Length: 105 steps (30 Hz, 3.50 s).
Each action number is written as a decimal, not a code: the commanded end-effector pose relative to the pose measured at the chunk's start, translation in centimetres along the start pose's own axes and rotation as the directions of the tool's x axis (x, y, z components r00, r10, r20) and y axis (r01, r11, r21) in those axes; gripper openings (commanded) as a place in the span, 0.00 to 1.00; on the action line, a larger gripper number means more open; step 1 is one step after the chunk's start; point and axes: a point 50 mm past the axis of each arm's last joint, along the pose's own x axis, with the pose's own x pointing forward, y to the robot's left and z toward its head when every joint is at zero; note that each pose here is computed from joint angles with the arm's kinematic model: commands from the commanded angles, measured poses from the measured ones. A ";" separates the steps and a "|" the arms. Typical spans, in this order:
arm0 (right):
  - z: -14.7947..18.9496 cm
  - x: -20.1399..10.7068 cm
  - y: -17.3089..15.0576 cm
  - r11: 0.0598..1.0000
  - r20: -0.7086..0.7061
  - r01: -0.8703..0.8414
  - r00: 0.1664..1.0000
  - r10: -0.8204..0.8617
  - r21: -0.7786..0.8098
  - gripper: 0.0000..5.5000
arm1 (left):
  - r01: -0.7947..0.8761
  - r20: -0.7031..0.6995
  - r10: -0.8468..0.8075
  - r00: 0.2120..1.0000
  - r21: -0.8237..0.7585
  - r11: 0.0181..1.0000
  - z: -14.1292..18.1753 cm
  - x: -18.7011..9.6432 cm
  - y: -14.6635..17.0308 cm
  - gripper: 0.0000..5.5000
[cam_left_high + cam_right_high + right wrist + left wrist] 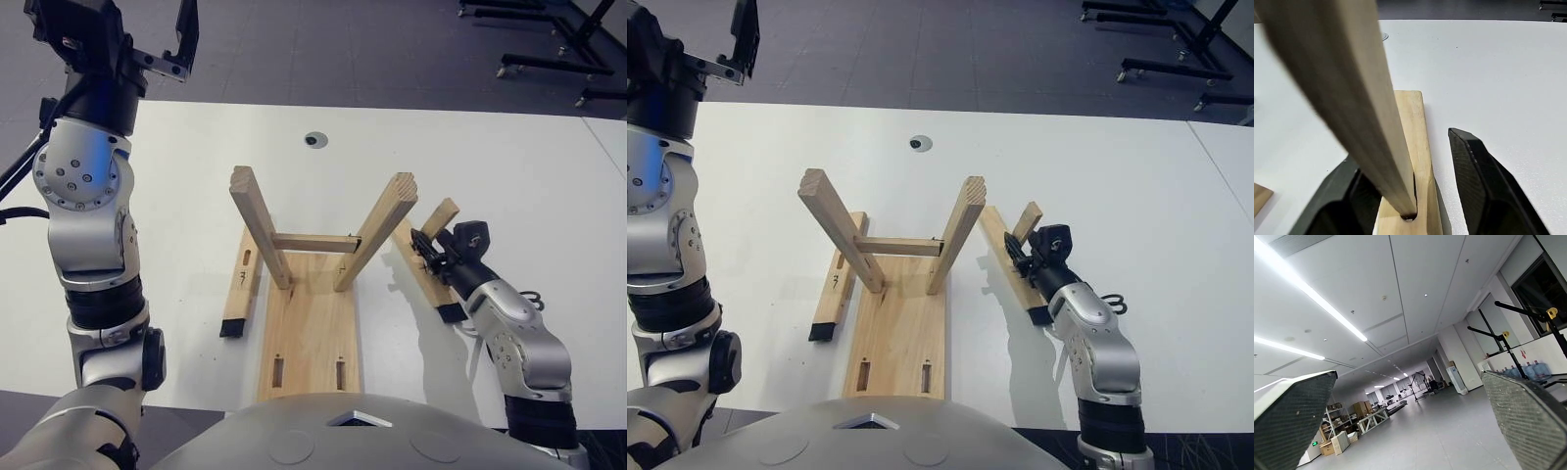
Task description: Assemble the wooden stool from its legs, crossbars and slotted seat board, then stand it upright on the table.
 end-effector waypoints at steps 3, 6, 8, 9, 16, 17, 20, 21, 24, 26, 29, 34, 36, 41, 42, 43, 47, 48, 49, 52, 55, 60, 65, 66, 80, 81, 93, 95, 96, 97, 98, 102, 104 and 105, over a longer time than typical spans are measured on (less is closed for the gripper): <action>1.1 0.2 -0.1 1.000 0.081 0.014 0.997 -0.013 -0.010 0.60 | 0.005 0.004 -0.005 1.000 0.011 1.000 -0.1 0.5 0.3 0.98; 4.4 0.2 0.2 0.996 0.271 -0.089 0.959 0.082 0.014 0.69 | 0.006 0.008 -0.006 1.000 0.017 1.000 -0.1 0.6 0.4 0.98; 7.7 0.2 0.1 0.986 0.419 -0.167 0.895 0.150 0.005 0.75 | 0.019 0.011 -0.019 1.000 0.033 0.999 -0.1 0.7 0.2 0.98; 9.0 0.1 0.1 0.981 0.466 -0.193 0.866 0.181 -0.022 0.76 | 0.023 0.012 -0.023 1.000 0.036 0.999 -0.1 0.7 0.1 0.98; 15.7 0.4 0.4 0.954 0.611 -0.270 0.737 0.290 -0.129 0.76 | 0.039 0.027 -0.040 0.999 0.038 0.999 -0.1 1.2 0.0 0.98; 16.4 0.5 0.6 0.959 0.616 -0.252 0.738 0.277 -0.129 0.76 | 0.041 0.027 -0.042 0.999 0.037 0.998 -0.1 1.3 0.0 0.98; 17.6 0.3 1.2 0.964 0.630 -0.228 0.730 0.264 -0.140 0.76 | 0.042 0.022 -0.043 0.999 0.048 0.998 -0.3 1.2 0.1 0.98; 17.9 0.2 1.3 0.965 0.633 -0.219 0.730 0.258 -0.141 0.76 | 0.040 0.021 -0.041 0.999 0.052 0.998 -0.3 1.1 0.2 0.98; 17.9 0.3 1.7 0.970 0.611 -0.200 0.753 0.245 -0.141 0.76 | 0.031 0.013 -0.032 0.999 0.057 0.998 -0.4 0.9 0.4 0.98; 16.7 0.5 2.3 0.972 0.569 -0.193 0.788 0.235 -0.134 0.76 | 0.029 0.011 -0.030 0.999 0.055 0.998 -0.4 0.8 0.3 0.98; 14.9 0.8 2.8 0.980 0.501 -0.156 0.843 0.198 -0.124 0.76 | 0.031 0.004 -0.031 0.999 0.054 0.998 -0.5 0.5 0.1 0.98; 13.9 1.0 3.0 0.985 0.448 -0.129 0.879 0.165 -0.112 0.76 | 0.025 -0.004 -0.025 1.000 0.060 0.998 -0.5 0.2 0.1 0.98; 14.0 1.1 3.0 0.985 0.442 -0.130 0.881 0.168 -0.115 0.76 | 0.023 -0.009 -0.023 1.000 0.062 0.998 -0.6 0.0 -0.1 0.98; 15.4 0.8 3.3 0.983 0.480 -0.138 0.859 0.180 -0.121 0.76 | 0.014 -0.018 -0.013 1.000 0.068 0.998 -0.6 -0.3 -0.1 0.98; 15.6 0.7 3.3 0.983 0.489 -0.138 0.854 0.180 -0.121 0.76 | 0.012 -0.019 -0.011 1.000 0.069 0.998 -0.6 -0.4 -0.1 0.98; 15.7 0.6 3.4 0.983 0.492 -0.140 0.852 0.181 -0.119 0.76 | 0.012 -0.020 -0.010 1.000 0.069 0.998 -0.6 -0.5 0.0 0.98; 11.1 1.7 3.5 0.985 0.319 -0.150 0.932 0.171 -0.089 0.76 | 0.030 -0.023 -0.028 0.999 0.057 0.998 -0.6 -0.3 -0.4 0.98; 8.6 2.2 3.2 0.987 0.219 -0.139 0.964 0.152 -0.074 0.76 | 0.034 -0.022 -0.033 0.999 0.054 0.998 -0.6 -0.2 -0.4 0.98; 6.5 2.6 3.0 0.990 0.137 -0.128 0.981 0.135 -0.062 0.76 | 0.036 -0.023 -0.035 0.999 0.052 0.998 -0.6 -0.2 -0.5 0.98; 3.9 3.6 2.5 0.997 0.072 -0.081 0.994 0.081 0.008 0.76 | 0.047 -0.026 -0.046 0.999 0.047 0.998 -0.6 -0.2 -0.7 0.98; 6.4 4.2 2.6 0.995 0.179 -0.096 0.980 0.087 0.041 0.76 | 0.041 -0.031 -0.039 0.999 0.048 0.998 -0.7 -0.3 -0.6 0.98; 9.2 4.1 3.3 0.989 0.273 -0.138 0.955 0.117 0.059 0.76 | 0.036 -0.041 -0.035 0.999 0.039 0.999 -0.9 -0.7 -1.0 0.98; 12.8 2.9 2.9 0.986 0.411 -0.154 0.904 0.116 0.061 0.76 | 0.020 -0.047 -0.018 0.999 0.046 0.999 -0.9 -0.9 -0.6 0.98; 13.8 2.7 2.7 0.985 0.449 -0.157 0.886 0.111 0.065 0.76 | 0.015 -0.049 -0.013 0.999 0.049 0.999 -0.9 -1.0 -0.5 0.98; 2.3 -5.4 -6.3 0.997 0.103 0.024 0.994 -0.031 0.069 0.76 | -0.078 -0.123 0.086 0.989 0.064 0.995 -0.4 -3.7 1.8 0.98; 1.0 -6.0 -5.6 0.998 0.053 -0.008 0.999 0.004 0.067 0.76 | -0.080 -0.130 0.087 0.988 0.057 0.995 -0.4 -3.9 1.9 0.98; -3.8 -6.6 -1.1 0.994 -0.167 -0.101 0.980 0.107 0.045 0.76 | -0.045 -0.158 0.048 0.986 0.028 0.999 -0.5 -3.8 1.5 0.98; -4.3 -6.2 -0.7 0.994 -0.201 -0.107 0.973 0.112 0.035 0.76 | -0.042 -0.156 0.045 0.987 0.027 0.999 -0.5 -3.6 1.5 0.98; -4.6 -6.0 -0.6 0.993 -0.214 -0.115 0.969 0.121 0.038 0.73 | -0.039 -0.156 0.043 0.987 0.027 0.999 -0.5 -3.6 1.4 0.98; -4.7 -6.0 -0.5 0.992 -0.225 -0.124 0.966 0.129 0.034 0.72 | -0.038 -0.157 0.042 0.987 0.027 0.999 -0.5 -3.6 1.4 0.98; -4.9 -6.0 -0.4 0.992 -0.235 -0.123 0.964 0.126 0.028 0.67 | -0.033 -0.157 0.036 0.987 0.024 0.999 -0.6 -3.5 1.3 0.98; -5.5 -6.1 -0.7 0.995 -0.268 -0.095 0.958 0.099 0.025 0.54 | -0.023 -0.155 0.025 0.988 0.016 1.000 -0.6 -3.3 1.2 0.98; -5.8 -6.2 -0.7 0.996 -0.283 -0.086 0.955 0.091 0.033 0.46 | -0.019 -0.153 0.020 0.988 0.010 1.000 -0.7 -3.2 1.2 0.98; -5.9 -6.2 -0.7 0.996 -0.287 -0.084 0.954 0.089 0.032 0.42 | -0.018 -0.152 0.019 0.988 0.009 1.000 -0.6 -3.2 1.2 0.98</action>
